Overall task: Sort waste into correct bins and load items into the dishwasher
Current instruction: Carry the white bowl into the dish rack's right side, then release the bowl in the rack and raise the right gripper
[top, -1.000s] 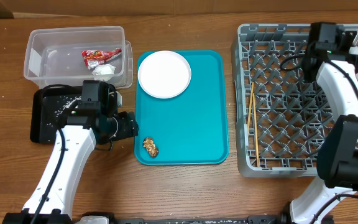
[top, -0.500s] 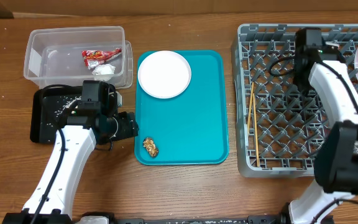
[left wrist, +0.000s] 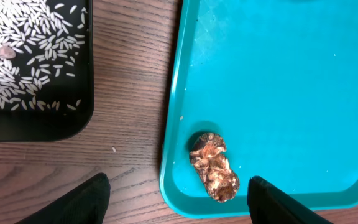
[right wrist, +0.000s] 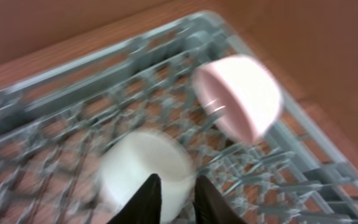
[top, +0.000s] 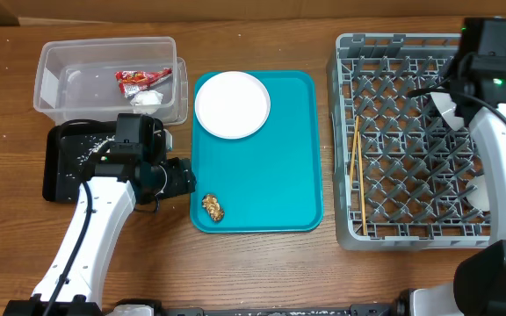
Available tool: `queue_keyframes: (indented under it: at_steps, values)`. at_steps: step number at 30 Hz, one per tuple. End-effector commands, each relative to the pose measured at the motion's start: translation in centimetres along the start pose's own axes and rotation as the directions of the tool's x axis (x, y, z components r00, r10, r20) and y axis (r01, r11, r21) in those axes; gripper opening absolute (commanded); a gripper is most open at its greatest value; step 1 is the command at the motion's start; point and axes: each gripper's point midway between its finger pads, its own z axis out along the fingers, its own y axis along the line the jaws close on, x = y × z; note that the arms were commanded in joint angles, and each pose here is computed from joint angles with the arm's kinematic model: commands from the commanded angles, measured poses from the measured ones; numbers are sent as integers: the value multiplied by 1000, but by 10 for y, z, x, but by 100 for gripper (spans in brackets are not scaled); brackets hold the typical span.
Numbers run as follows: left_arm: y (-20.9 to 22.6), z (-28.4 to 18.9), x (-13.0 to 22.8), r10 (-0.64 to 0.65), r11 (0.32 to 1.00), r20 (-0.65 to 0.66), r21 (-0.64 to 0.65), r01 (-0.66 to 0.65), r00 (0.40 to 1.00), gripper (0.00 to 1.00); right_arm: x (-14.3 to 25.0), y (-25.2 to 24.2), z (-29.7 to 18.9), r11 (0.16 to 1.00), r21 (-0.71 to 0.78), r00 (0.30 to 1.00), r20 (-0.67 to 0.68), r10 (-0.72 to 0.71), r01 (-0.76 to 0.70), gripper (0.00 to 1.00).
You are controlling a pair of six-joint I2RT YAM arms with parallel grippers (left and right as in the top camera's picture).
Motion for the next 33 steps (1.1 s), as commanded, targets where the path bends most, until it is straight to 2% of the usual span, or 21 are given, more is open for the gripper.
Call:
queue_keyframes:
  at_steps: [1, 2, 4, 6, 16, 17, 22, 26, 33]
  values:
    - [-5, -7, -7, 25, 1000, 32, 5, -25, 999, 73, -11, -46, 12, 990, 117, 997, 18, 73, -74, 18]
    - [-5, -7, -7, 26, 1000, 33, 5, -26, 999, 73, -8, -53, 20, 991, 101, 996, -7, 93, -92, 19]
    - [-5, -7, -7, 26, 1000, 33, 5, -26, 999, 74, -6, -78, 36, 983, 123, 989, -29, 142, -137, 42]
    - [-5, -7, -7, 25, 1000, 33, 5, -26, 999, 74, -7, -90, 48, 982, 147, 992, -33, 123, -117, 47]
    - [-5, -7, -7, 25, 1000, 31, 4, -25, 999, 74, -1, -91, 92, 968, 231, 994, -29, 104, -95, 53]
    - [-5, -7, -7, 25, 1000, 31, 4, -25, 999, 74, -2, -89, 93, 970, 221, 994, -24, 107, -99, 54]
    - [-5, -7, -7, 25, 1000, 33, 5, -25, 999, 75, 13, -40, 115, 996, -21, 992, -101, 82, -84, 54]
    - [-4, -7, -5, 24, 1000, 25, 3, -24, 999, 75, 25, -36, 126, 997, -16, 988, -137, 71, -73, 60]
    - [-5, -7, -6, 23, 1000, 26, 4, -24, 999, 75, 8, -34, 120, 995, -40, 992, -95, 87, -91, 66]
